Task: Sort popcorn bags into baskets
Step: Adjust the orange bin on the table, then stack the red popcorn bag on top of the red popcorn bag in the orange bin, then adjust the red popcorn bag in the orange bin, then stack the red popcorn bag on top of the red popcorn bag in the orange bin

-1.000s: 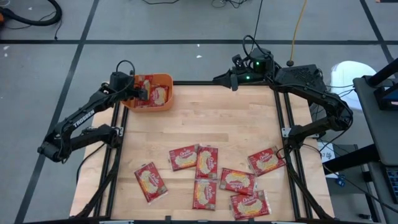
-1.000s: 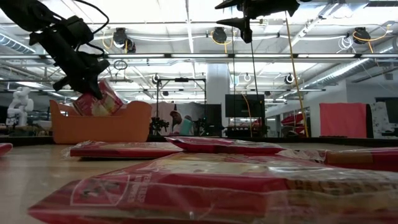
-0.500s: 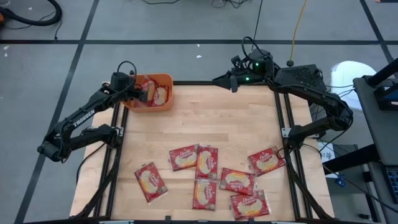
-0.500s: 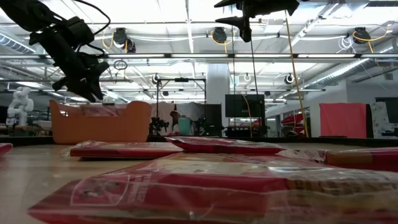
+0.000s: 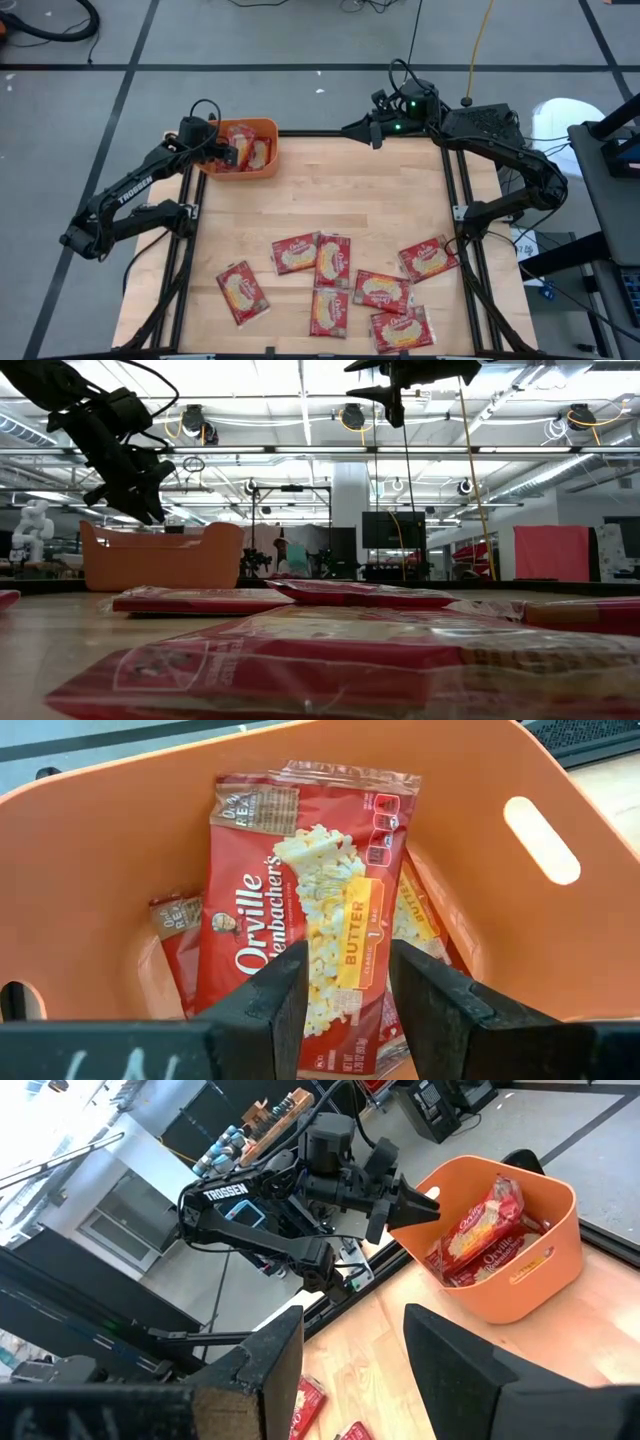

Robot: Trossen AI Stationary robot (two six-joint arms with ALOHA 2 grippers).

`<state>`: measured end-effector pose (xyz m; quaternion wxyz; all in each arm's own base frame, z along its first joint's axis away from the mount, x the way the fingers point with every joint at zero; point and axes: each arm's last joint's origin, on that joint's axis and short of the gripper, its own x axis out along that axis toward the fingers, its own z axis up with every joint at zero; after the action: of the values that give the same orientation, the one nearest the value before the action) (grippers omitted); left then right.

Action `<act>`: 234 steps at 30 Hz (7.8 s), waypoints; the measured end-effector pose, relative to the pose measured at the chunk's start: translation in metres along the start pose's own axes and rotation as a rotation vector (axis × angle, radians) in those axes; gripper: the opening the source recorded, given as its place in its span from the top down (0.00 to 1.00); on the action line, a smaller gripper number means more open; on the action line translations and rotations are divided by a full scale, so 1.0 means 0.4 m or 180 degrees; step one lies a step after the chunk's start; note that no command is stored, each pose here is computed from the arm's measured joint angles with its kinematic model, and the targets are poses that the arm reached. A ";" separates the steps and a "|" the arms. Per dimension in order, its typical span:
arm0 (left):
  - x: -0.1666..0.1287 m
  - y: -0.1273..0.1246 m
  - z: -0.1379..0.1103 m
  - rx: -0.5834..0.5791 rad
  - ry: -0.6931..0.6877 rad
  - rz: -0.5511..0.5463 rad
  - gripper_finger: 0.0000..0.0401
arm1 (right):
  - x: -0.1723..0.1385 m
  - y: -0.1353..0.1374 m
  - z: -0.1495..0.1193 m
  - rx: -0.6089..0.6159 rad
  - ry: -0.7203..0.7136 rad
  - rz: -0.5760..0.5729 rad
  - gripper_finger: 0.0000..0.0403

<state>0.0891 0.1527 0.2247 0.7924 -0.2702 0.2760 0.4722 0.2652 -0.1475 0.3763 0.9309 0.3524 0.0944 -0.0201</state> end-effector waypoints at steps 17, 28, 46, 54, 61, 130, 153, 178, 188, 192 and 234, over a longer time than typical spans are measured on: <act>0.001 -0.015 -0.008 0.0098 0.0036 0.0177 0.64 | 0.004 0.006 -0.004 0.0055 0.0025 0.0027 0.59; 0.000 -0.056 -0.012 -0.0152 -0.0017 -0.0003 0.64 | 0.007 0.008 -0.006 0.0039 -0.0012 -0.0028 0.59; 0.096 -0.123 0.077 0.0033 -0.0703 -0.1173 0.64 | 0.008 0.001 0.000 -0.0042 -0.0336 -0.0503 0.59; 0.227 -0.168 0.127 0.0211 -0.0212 -0.0948 0.64 | 0.008 0.001 0.002 0.0112 -0.0414 -0.0547 0.59; 0.296 -0.176 0.160 -0.0217 0.0025 -0.0593 0.64 | 0.013 0.009 -0.002 0.0253 -0.0404 -0.0477 0.59; 0.293 -0.070 0.089 -0.0155 0.1254 0.0597 0.99 | 0.033 0.031 -0.040 0.0116 -0.0102 -0.0498 0.59; 0.268 -0.069 0.085 -0.0069 0.1333 0.0801 0.94 | 0.048 0.055 -0.066 0.0055 0.0028 -0.0493 0.59; 0.141 -0.143 0.108 0.0355 0.1007 0.0176 0.99 | 0.052 0.059 -0.080 0.0174 0.0145 -0.0524 0.59; 0.260 -0.147 0.067 -0.0097 0.1329 0.0494 0.98 | 0.061 0.074 -0.104 0.0251 0.0318 -0.0516 0.59; 0.307 -0.150 0.051 -0.0122 0.1376 0.0524 0.99 | 0.063 0.079 -0.111 0.0264 0.0365 -0.0512 0.59; -0.002 -0.183 0.134 0.0465 0.0439 -0.0644 0.98 | 0.015 0.085 -0.162 0.0546 0.0958 -0.0884 0.59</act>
<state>0.1643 0.1591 0.2753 0.8327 -0.2700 0.3348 0.3488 0.2640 -0.0792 0.3497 0.8612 0.4129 0.2779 -0.1032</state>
